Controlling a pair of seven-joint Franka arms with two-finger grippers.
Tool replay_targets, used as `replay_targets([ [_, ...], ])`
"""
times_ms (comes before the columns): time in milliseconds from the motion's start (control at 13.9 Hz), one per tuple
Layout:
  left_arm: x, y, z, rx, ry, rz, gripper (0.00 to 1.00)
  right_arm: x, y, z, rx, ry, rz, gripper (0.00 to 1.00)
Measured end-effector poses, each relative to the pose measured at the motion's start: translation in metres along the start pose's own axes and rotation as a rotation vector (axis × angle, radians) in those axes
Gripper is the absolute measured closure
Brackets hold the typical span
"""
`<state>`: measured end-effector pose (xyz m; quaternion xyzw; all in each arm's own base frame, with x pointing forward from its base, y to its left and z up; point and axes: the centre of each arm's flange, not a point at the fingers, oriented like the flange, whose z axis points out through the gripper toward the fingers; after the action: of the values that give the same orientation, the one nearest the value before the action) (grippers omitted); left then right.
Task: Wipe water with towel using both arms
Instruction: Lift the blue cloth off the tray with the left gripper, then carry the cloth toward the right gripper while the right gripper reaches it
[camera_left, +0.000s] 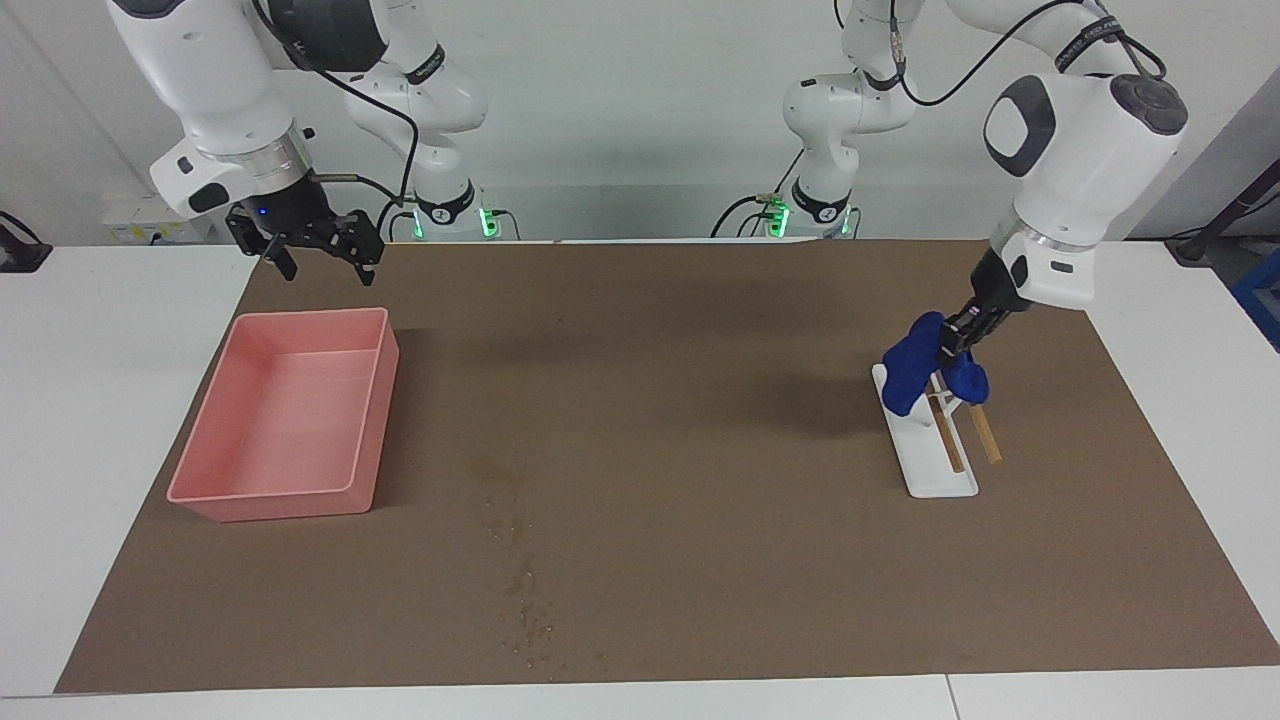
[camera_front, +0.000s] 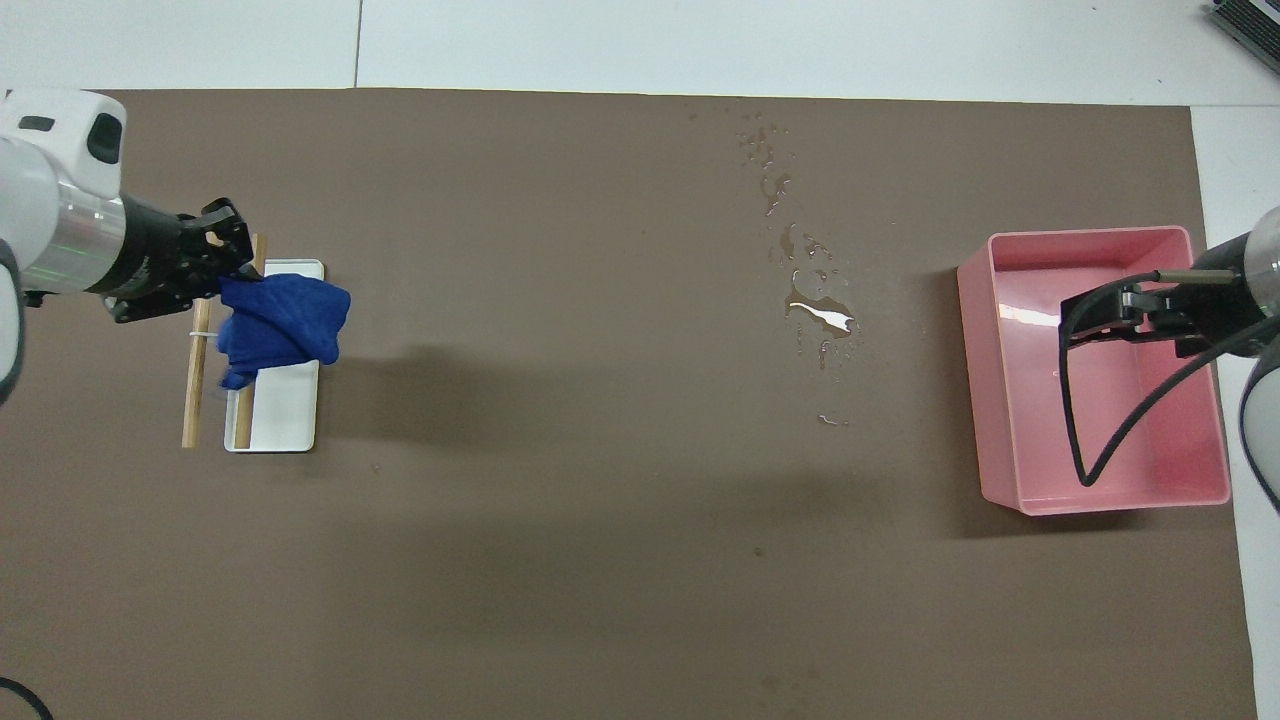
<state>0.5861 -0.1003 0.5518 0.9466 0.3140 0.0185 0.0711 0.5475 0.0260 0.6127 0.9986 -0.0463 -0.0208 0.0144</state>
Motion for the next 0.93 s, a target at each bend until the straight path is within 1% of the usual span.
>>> replay_targets([
  [72, -0.020, 0.019, 0.000, -0.012, -0.012, -0.085, 0.83, 0.000, -0.002, 0.000, 0.001, 0.001, 0.000, 0.00],
  [215, -0.059, 0.053, -0.001, -0.061, -0.073, -0.282, 0.83, -0.001, -0.005, -0.001, 0.034, -0.003, 0.042, 0.00],
  [359, -0.091, 0.084, -0.006, -0.140, -0.132, -0.506, 0.83, -0.001, -0.012, -0.002, 0.069, -0.005, 0.138, 0.00],
  [502, -0.123, 0.115, -0.011, -0.231, -0.181, -0.738, 0.83, -0.001, -0.028, -0.005, 0.090, 0.017, 0.217, 0.00],
  [646, -0.155, 0.143, -0.014, -0.302, -0.243, -0.941, 0.83, -0.002, -0.055, -0.008, 0.115, 0.042, 0.334, 0.00],
  [718, -0.169, 0.154, -0.015, -0.332, -0.277, -1.023, 0.83, -0.004, -0.069, -0.008, 0.144, 0.041, 0.409, 0.00],
  [789, -0.180, 0.162, -0.017, -0.360, -0.307, -1.089, 0.83, -0.006, -0.080, -0.008, 0.173, 0.026, 0.486, 0.00],
  [933, -0.198, 0.174, -0.019, -0.396, -0.349, -1.165, 0.83, -0.008, -0.090, -0.004, 0.216, -0.016, 0.623, 0.00],
])
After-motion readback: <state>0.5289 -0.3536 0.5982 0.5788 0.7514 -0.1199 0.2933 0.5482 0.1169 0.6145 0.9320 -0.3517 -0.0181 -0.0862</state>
